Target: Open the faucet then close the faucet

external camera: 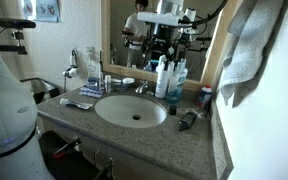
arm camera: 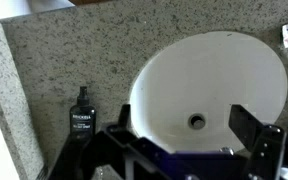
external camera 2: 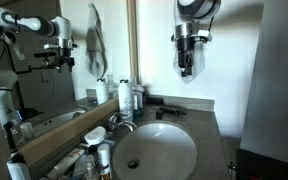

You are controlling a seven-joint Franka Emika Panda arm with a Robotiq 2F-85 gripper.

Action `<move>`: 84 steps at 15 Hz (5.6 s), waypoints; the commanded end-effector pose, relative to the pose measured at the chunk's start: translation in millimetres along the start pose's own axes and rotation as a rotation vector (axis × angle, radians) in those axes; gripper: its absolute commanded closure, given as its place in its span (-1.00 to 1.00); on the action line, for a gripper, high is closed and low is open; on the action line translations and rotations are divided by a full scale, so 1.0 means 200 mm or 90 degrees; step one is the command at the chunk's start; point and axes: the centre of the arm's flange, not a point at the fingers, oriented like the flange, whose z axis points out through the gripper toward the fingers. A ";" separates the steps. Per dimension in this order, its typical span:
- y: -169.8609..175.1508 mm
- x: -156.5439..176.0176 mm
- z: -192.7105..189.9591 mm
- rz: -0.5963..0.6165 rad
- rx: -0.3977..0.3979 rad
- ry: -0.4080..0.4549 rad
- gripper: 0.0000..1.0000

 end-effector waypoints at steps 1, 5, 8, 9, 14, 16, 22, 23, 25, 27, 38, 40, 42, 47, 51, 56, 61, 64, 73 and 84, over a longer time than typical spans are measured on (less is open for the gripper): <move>0.00 0.00 0.00 0.000 0.000 0.000 -1.00; -0.03 0.07 -0.02 -0.010 -0.008 0.000 -1.00; -0.20 0.22 -0.01 -0.042 -0.027 -0.011 -1.00; -0.26 0.26 0.01 -0.058 -0.033 -0.015 -1.00; -0.55 0.53 0.14 -0.115 -0.058 -0.014 -1.00; -0.59 0.63 0.22 -0.132 -0.058 -0.007 -1.00; -0.58 0.92 0.44 -0.154 -0.056 0.011 -1.00; -0.59 0.97 0.47 -0.157 -0.058 0.012 -1.00; -0.60 1.05 0.51 -0.163 -0.055 0.016 -1.00; -0.62 1.10 0.54 -0.167 -0.055 0.017 -1.00; -0.85 1.23 0.62 -0.200 -0.048 0.019 -1.00; -0.86 1.22 0.64 -0.197 -0.043 0.015 -1.00; -0.86 1.21 0.66 -0.193 -0.043 0.010 -1.00; -0.88 1.21 0.70 -0.195 -0.039 0.010 -1.00; -0.91 1.22 0.74 -0.197 -0.034 0.003 -1.00; -0.90 1.22 0.76 -0.192 -0.039 -0.003 -0.47; -0.90 1.21 0.75 -0.191 -0.041 -0.007 0.29; -0.90 1.21 0.76 -0.192 -0.040 -0.012 0.77; -1.00 1.24 0.69 -0.236 -0.032 0.007 0.84; -1.25 1.31 0.54 -0.343 -0.077 0.021 0.84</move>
